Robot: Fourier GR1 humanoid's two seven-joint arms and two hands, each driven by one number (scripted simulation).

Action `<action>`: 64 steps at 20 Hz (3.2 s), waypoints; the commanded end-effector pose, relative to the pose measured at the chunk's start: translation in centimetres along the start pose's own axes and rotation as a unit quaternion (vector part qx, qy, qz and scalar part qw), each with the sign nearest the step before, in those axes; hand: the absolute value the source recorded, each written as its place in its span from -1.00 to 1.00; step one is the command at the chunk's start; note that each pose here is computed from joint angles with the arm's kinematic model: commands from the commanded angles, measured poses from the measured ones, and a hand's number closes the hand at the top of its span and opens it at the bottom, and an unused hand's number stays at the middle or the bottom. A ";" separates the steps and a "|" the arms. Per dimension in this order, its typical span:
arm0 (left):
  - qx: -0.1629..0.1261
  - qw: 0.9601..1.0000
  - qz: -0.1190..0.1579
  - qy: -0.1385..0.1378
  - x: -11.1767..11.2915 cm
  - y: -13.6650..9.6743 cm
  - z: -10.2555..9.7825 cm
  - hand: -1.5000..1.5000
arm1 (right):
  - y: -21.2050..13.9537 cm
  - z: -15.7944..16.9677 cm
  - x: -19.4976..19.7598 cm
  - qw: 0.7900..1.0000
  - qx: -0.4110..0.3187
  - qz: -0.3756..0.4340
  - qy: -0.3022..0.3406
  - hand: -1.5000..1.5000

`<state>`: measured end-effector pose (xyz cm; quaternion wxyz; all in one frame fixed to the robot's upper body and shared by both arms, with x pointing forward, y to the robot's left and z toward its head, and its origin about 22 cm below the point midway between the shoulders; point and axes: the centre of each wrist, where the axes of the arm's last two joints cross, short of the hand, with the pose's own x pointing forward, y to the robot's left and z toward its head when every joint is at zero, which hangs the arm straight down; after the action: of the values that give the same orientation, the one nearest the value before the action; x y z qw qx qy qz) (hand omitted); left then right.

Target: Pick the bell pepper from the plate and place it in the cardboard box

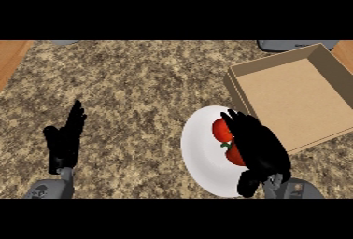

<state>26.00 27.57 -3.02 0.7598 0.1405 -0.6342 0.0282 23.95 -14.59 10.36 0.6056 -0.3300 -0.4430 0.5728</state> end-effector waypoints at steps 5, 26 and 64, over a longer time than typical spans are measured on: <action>-0.004 1.000 0.002 0.003 0.3 -0.8 -1.3 0.00 | 0.1 1.5 0.6 1.000 -0.001 0.016 0.010 -1.00; -0.001 1.000 -0.006 0.004 0.3 -0.2 -0.3 0.00 | 5.0 -6.2 -0.7 1.000 0.009 0.021 0.005 -1.00; 0.006 1.000 -0.003 0.003 -0.4 1.3 -0.1 0.00 | -2.7 13.3 6.7 0.975 -0.187 -0.062 -0.098 1.00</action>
<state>26.03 28.06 -3.20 0.7605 0.1424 -0.6329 0.0282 14.73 -8.57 15.82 0.5224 -0.3443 -0.5899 0.5105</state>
